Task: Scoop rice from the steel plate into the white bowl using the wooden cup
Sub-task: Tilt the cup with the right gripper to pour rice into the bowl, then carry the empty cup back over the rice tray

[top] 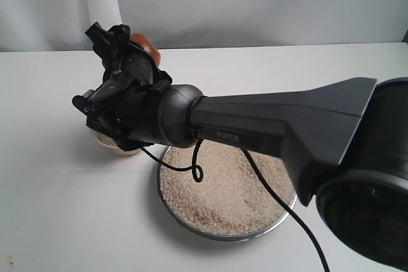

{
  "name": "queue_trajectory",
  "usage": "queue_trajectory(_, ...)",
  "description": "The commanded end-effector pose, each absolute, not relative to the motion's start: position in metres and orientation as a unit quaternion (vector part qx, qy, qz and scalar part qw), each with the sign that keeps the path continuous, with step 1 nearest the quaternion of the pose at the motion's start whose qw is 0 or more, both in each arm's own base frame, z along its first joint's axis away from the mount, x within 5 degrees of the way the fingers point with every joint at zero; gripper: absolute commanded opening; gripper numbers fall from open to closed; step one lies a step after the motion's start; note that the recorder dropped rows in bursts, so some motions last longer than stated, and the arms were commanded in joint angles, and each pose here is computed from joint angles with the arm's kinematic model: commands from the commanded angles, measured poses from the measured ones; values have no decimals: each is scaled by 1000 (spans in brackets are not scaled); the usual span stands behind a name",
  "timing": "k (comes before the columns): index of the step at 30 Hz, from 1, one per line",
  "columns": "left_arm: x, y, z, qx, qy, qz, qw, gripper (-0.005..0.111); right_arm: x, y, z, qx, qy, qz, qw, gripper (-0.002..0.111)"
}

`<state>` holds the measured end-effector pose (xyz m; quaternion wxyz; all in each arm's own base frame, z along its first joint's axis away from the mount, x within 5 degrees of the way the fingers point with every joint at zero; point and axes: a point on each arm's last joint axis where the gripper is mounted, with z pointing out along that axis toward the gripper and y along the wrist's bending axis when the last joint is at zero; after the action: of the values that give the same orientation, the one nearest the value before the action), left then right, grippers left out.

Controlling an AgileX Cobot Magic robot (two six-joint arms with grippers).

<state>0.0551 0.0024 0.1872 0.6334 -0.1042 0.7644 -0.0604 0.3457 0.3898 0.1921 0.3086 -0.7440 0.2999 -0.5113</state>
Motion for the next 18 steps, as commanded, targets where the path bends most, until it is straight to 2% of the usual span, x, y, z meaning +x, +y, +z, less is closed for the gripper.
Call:
queue_trajectory(1, 55, 2, 189, -104, 761, -64, 638, 0, 338, 400, 200, -753, 255, -516, 320, 0)
queue_trajectory(7, 55, 2, 189, -104, 761, -64, 638, 0, 338, 397, 199, -740, 297, -508, 325, 0)
queue_trajectory(13, 55, 2, 189, -104, 761, -64, 638, 0, 333, 386, 196, -704, 458, -429, 333, 0)
queue_trajectory(15, 55, 2, 189, -104, 761, -64, 638, 0, 331, 379, 209, -690, 510, -390, 334, 0)
queue_trajectory(18, 55, 2, 189, -104, 761, -64, 638, 0, 328, 356, 246, -678, 574, -333, 317, 0)
